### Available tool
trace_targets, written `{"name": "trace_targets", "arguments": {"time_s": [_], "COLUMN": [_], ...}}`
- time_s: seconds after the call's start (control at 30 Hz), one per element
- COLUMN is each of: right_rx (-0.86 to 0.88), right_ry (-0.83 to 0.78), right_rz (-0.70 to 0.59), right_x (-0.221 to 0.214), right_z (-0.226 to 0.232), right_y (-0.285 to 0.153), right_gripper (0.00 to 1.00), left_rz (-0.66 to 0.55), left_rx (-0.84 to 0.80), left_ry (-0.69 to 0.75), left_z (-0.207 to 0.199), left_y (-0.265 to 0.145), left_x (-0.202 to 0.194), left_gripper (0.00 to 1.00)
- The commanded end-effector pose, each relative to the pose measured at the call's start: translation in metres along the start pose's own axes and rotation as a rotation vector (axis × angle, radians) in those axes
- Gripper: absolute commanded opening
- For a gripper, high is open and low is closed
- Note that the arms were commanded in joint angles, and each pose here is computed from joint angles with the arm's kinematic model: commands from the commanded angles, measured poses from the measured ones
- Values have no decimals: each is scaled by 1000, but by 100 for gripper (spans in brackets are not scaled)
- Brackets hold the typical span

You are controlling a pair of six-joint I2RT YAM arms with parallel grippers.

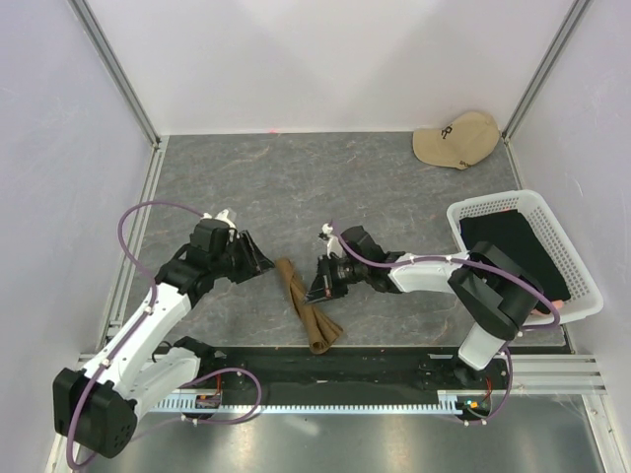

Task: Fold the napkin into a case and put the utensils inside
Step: Turn over the smaller rectangle-folded napkin at the center of the board.

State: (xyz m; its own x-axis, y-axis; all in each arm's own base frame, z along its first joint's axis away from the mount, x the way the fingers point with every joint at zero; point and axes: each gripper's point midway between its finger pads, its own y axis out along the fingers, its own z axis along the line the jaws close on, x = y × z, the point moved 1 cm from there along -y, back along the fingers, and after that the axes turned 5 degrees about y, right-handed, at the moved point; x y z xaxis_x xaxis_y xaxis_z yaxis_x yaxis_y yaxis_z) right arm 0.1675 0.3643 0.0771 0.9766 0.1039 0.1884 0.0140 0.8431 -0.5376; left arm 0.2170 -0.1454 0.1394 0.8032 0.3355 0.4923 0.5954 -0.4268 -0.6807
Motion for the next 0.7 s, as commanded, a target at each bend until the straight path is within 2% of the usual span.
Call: {"name": "trace_targets", "arguments": {"time_s": [0.0, 0.07, 0.1, 0.23, 0.27, 0.3, 0.33, 0.37, 0.4, 0.53, 0.67], "right_rx": [198, 179, 170, 110, 63, -16, -56, -178, -281, -430, -531], "right_ry": [-25, -11, -2, 45, 40, 21, -10, -39, -29, -103, -130], "right_rz": [-17, -20, -19, -21, -35, -4, -33, -87, -28, -115, -126], "right_x": [13, 15, 15, 23, 27, 19, 31, 42, 29, 48, 33], "right_z": [17, 1, -6, -47, -57, -74, -73, -89, -102, -86, -73], "right_y": [-15, -21, -23, -36, -38, -43, -51, -57, -67, -101, -110], "right_gripper": [0, 2, 9, 23, 26, 36, 41, 46, 53, 67, 70], "left_rz": [0, 46, 60, 105, 117, 140, 140, 146, 153, 190, 200], "left_rx": [-50, -84, -96, -149, -168, -173, -194, -206, -206, -223, -249], "left_ry": [16, 20, 22, 41, 47, 46, 54, 59, 61, 61, 60], "left_z": [-15, -20, -22, -39, -46, -49, -57, -64, -68, -80, -90], "left_y": [4, 12, 15, 30, 33, 39, 41, 45, 51, 70, 81], "left_x": [13, 7, 5, 1, -2, -6, -4, -5, -4, -7, -6], "left_gripper": [45, 44, 44, 39, 39, 39, 39, 38, 38, 38, 37]}}
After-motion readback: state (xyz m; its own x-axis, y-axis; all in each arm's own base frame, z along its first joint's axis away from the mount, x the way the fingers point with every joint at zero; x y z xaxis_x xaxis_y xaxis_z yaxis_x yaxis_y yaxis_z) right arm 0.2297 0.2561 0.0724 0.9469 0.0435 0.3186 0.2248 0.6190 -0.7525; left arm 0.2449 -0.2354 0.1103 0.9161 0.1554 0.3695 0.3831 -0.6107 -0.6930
